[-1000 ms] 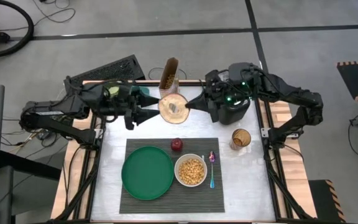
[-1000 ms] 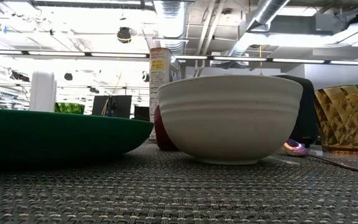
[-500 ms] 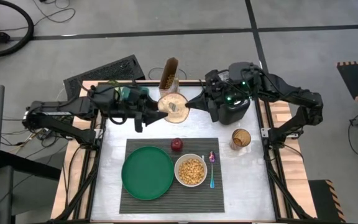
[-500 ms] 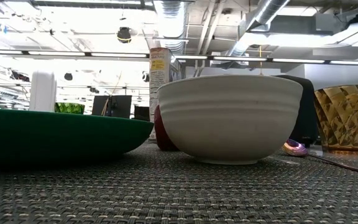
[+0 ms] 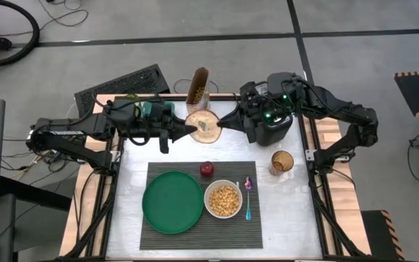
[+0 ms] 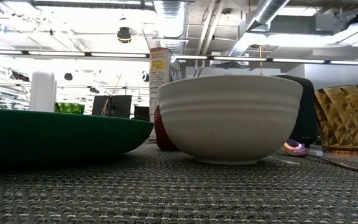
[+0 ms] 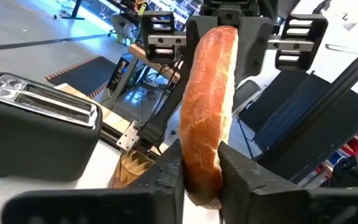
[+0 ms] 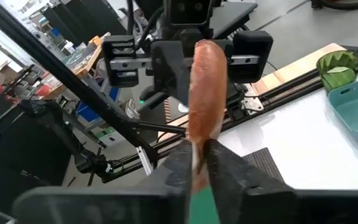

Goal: Arrange a breakfast setting

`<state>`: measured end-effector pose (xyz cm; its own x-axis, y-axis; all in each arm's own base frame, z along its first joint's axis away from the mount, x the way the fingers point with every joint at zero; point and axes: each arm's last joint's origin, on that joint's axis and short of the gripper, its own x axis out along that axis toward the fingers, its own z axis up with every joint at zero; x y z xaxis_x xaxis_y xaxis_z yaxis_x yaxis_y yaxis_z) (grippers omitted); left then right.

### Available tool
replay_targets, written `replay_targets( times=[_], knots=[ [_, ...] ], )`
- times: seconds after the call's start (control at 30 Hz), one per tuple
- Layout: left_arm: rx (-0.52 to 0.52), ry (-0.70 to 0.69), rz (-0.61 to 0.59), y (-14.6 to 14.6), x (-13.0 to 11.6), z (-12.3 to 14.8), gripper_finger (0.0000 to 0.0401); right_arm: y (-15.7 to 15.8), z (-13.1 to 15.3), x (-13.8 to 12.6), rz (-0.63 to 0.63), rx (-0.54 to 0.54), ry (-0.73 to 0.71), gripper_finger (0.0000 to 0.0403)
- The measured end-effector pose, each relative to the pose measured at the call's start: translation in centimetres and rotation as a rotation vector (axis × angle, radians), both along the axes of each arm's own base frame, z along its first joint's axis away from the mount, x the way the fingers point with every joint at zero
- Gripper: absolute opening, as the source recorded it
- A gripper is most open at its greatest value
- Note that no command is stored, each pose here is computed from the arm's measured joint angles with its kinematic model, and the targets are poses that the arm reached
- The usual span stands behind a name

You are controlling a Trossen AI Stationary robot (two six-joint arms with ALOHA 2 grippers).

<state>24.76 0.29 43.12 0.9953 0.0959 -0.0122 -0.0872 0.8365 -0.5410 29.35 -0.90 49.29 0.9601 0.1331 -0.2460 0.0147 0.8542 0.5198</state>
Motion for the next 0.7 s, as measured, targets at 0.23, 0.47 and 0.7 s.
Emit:
replay_targets(
  times=[0.23, 0.47, 0.7],
  knots=[
    [-0.052, 0.092, 0.054, 0.0, -2.1, -0.2, 0.0012, -0.2, 1.3, -2.7, -0.011, 0.028, -0.018, 0.0161],
    [-0.164, 0.361, 0.045, -1.4, -5.0, -2.2, 0.0011, -0.8, 3.2, -6.4, -0.053, 0.042, -0.093, 0.0201],
    [-0.228, 0.748, -0.165, -5.0, -5.6, -7.9, 0.0009, -1.1, 4.3, -8.8, -0.078, 0.035, -0.145, 0.0197]
  ],
)
